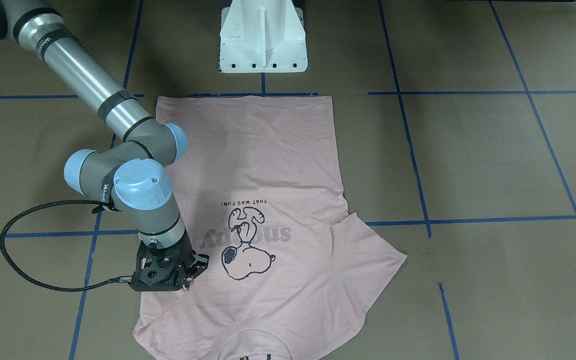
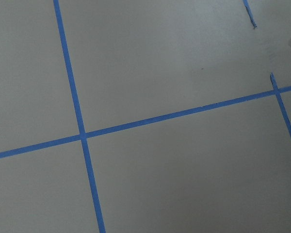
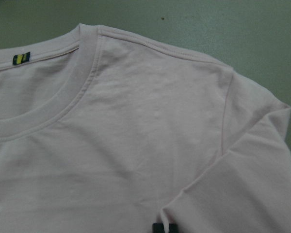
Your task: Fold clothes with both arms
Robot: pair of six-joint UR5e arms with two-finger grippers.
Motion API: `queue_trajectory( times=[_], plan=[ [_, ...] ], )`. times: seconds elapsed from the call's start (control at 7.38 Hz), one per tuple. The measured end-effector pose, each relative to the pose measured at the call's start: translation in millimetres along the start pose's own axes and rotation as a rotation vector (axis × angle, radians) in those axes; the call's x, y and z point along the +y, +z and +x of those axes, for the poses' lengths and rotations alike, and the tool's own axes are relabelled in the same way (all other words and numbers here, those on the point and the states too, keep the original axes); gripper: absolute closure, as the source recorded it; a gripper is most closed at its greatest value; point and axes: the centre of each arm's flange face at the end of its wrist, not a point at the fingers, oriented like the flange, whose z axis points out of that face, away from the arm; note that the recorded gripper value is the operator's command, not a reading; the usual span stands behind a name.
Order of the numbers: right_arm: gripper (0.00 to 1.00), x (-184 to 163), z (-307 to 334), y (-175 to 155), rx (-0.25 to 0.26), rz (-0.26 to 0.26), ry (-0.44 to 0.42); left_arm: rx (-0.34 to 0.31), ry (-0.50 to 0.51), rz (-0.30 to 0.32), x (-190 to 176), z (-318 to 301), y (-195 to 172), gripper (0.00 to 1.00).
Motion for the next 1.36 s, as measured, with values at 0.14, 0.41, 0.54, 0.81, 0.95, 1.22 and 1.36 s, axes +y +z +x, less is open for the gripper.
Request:
queue_trajectory(
  times=[0.14,0.41,0.54,0.81,0.95,1.22,1.36],
  plan=[
    [0.96,-4,-4,2,0.012,0.011,0.003,0.0,0.001,0.001,0,0,0,0.0],
    [0.0,-8,-7,5,0.025,0.019,0.008,0.0,-0.014,0.003,-2,2,-1,0.0],
    [0.0,-9,-7,6,0.03,0.022,0.007,0.002,-0.05,0.015,-11,8,-2,0.0],
    [0.0,-12,-1,-5,0.011,0.038,0.002,0.008,-0.138,0.033,-58,62,26,0.0],
    [0.0,-6,10,-17,-0.018,0.041,0.0,-0.002,-0.176,0.033,-90,110,56,0.0],
    [0.0,12,57,-44,-0.092,-0.006,0.006,0.012,-0.221,0.001,-145,220,129,0.01],
    [0.0,22,94,-60,-0.12,-0.031,0.012,-0.003,-0.235,-0.011,-168,266,169,0.04]
  ],
)
